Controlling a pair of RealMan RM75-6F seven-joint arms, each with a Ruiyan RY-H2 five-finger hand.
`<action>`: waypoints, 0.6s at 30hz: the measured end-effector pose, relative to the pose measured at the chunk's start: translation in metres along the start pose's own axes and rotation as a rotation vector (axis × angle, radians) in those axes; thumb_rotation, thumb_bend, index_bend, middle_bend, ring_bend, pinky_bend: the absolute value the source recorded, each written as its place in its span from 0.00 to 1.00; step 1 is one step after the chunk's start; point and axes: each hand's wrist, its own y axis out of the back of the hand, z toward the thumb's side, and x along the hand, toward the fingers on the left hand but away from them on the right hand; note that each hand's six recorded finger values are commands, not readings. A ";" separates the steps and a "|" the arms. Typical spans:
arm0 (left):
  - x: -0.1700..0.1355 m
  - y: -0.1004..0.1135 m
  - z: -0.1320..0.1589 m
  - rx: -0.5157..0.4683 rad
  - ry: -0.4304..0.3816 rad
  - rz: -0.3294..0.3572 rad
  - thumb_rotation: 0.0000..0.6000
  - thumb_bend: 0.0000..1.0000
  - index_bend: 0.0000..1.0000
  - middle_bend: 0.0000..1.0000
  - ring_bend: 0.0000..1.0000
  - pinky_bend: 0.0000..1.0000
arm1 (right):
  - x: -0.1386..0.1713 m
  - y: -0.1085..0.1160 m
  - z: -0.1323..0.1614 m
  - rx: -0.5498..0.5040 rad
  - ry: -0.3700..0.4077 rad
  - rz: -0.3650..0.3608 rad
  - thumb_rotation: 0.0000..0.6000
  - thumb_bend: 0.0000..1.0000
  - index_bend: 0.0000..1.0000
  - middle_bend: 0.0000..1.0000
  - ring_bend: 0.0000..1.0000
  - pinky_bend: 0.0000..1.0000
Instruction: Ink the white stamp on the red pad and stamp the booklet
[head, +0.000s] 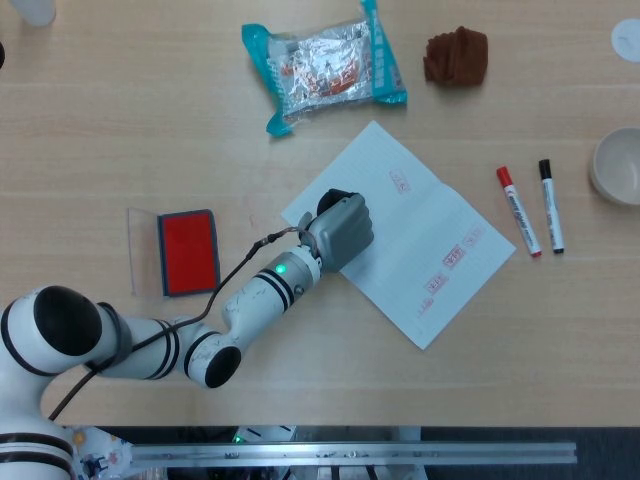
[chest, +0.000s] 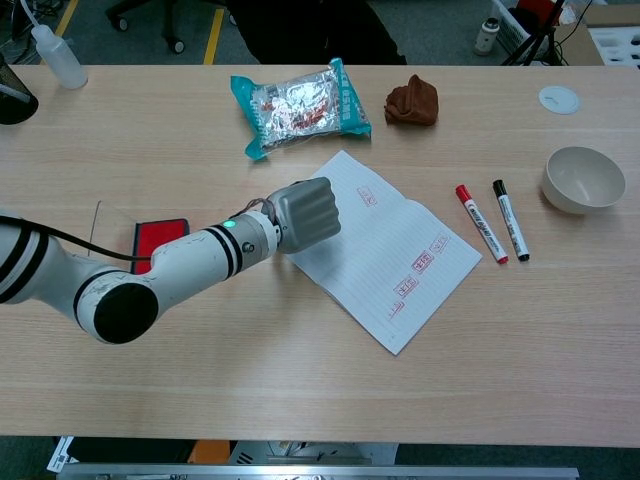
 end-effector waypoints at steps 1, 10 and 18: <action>0.000 0.000 0.000 -0.001 -0.001 -0.001 1.00 0.27 0.65 1.00 1.00 1.00 | 0.000 0.000 0.000 0.000 0.000 0.000 1.00 0.20 0.24 0.36 0.29 0.30; 0.000 0.002 -0.002 -0.018 0.008 0.004 1.00 0.27 0.65 1.00 1.00 1.00 | 0.001 0.001 -0.001 -0.001 -0.002 -0.005 1.00 0.20 0.24 0.36 0.29 0.30; -0.012 0.009 -0.023 -0.082 0.050 0.029 1.00 0.27 0.65 1.00 1.00 1.00 | 0.001 0.002 0.002 -0.006 0.010 -0.009 1.00 0.20 0.24 0.36 0.29 0.30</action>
